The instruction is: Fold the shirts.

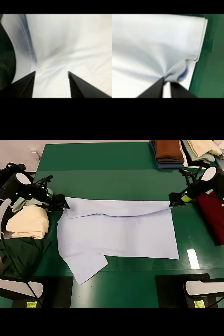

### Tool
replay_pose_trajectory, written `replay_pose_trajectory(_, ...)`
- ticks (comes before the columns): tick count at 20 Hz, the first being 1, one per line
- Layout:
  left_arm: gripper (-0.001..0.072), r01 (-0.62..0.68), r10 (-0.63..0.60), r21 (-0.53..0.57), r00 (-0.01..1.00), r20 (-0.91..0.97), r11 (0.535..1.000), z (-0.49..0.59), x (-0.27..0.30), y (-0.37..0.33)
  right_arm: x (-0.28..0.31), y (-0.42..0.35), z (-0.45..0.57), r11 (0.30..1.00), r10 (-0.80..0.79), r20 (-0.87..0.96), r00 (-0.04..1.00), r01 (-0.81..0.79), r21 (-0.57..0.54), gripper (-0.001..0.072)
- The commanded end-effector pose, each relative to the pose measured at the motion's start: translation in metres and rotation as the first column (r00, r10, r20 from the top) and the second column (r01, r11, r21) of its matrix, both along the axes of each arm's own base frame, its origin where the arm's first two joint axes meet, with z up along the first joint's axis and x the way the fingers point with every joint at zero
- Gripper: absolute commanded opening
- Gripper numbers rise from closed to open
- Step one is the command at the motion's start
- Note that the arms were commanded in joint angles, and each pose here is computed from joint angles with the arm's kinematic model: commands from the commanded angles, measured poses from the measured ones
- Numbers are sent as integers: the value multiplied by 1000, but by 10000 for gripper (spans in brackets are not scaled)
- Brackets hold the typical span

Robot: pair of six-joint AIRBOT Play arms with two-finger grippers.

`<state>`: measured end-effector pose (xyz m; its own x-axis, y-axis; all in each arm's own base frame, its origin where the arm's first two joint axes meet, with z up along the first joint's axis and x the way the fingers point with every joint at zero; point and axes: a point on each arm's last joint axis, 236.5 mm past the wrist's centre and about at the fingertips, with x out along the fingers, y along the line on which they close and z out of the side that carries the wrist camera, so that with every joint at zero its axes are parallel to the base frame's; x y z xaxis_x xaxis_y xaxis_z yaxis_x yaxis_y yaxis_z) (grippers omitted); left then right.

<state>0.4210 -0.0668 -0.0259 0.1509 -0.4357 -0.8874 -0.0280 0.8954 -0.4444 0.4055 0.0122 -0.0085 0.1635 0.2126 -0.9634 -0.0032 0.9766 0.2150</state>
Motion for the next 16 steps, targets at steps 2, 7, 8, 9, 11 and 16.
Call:
replay_pose_trajectory(2, 486, 31, -31, 5, 999, -38, 1000, 11, -23, -1, -16, -1, 12, 1000, -9, 6, 1000, 9, 4, 292)
replay_pose_trajectory(7, 486, -7, 21, 180, 997, -72, 984, 20, -119, 30, -53, -15, 58, 999, -40, 78, 996, 41, -5, 292)
replay_pose_trajectory(8, 486, -19, 36, 176, 995, -95, 984, 12, -146, 27, -59, -16, 62, 999, -50, 99, 994, 51, -7, 292)
replay_pose_trajectory(9, 486, -29, 51, 167, 991, -127, 986, 1, -177, 23, -65, -17, 65, 998, -57, 123, 991, 59, -10, 292)
replay_pose_trajectory(11, 486, -67, 92, 139, 978, -186, 988, -18, -227, 12, -70, -16, 67, 998, -63, 155, 986, 66, -14, 292)
replay_pose_trajectory(16, 486, -132, 126, -3, 953, -275, 991, -46, -279, -25, -77, -14, 66, 998, -63, 158, 985, 66, -14, 292)
